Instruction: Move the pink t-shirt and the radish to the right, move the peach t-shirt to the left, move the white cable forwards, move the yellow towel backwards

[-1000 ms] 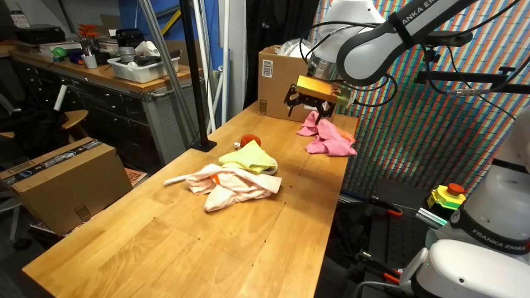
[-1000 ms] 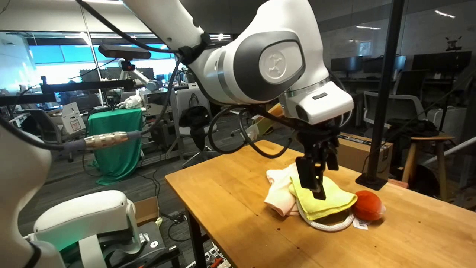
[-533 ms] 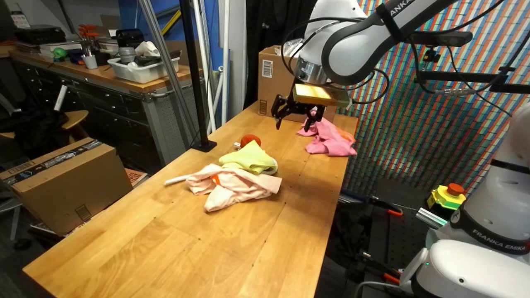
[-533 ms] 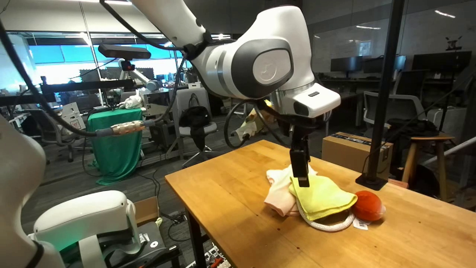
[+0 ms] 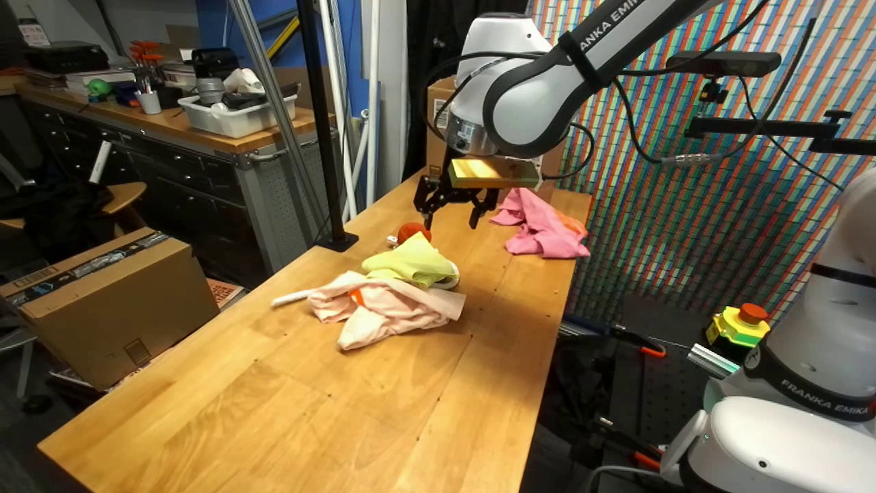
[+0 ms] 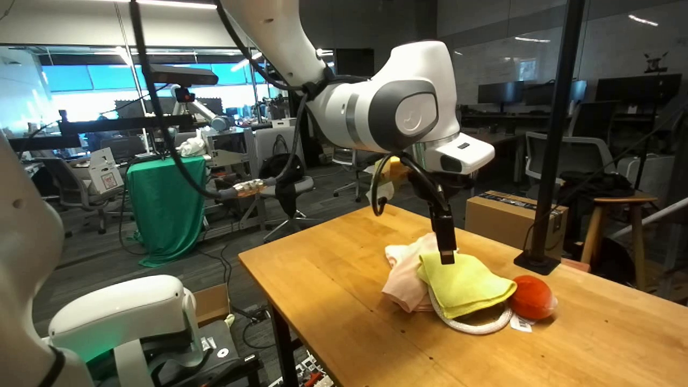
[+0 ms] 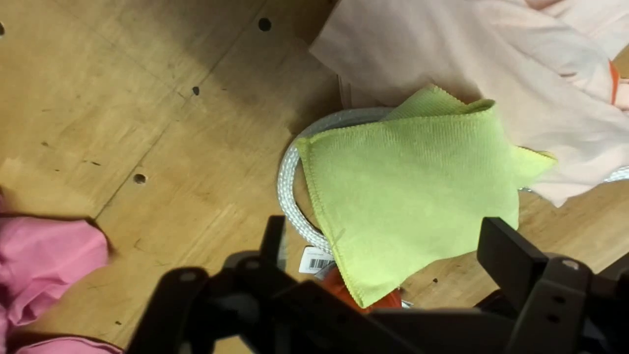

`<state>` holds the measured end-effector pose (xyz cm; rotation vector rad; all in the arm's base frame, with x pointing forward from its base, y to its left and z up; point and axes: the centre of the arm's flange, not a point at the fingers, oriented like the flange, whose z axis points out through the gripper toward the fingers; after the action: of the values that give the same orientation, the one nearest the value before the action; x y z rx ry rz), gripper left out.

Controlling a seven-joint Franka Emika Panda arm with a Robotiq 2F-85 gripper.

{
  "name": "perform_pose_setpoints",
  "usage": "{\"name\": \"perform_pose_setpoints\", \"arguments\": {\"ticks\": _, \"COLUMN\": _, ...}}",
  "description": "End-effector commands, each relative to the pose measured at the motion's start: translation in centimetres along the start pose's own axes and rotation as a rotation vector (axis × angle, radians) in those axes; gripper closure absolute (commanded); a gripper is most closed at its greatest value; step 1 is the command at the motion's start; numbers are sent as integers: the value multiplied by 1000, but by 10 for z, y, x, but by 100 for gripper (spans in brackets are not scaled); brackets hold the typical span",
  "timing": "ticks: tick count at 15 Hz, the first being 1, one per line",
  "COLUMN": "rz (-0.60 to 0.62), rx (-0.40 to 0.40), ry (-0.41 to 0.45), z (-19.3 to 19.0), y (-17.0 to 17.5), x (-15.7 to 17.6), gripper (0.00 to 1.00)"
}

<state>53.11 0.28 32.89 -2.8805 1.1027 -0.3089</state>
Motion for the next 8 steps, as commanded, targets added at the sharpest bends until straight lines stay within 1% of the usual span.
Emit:
{"name": "perform_pose_setpoints", "arguments": {"ticks": 1, "rz": -15, "rx": -15, "ry": 26, "z": 20, "y": -35, "x": 31, "gripper": 0}}
{"name": "perform_pose_setpoints", "arguments": {"ticks": 8, "rz": 18, "rx": -23, "ry": 35, "z": 44, "y": -52, "x": 76, "gripper": 0}}
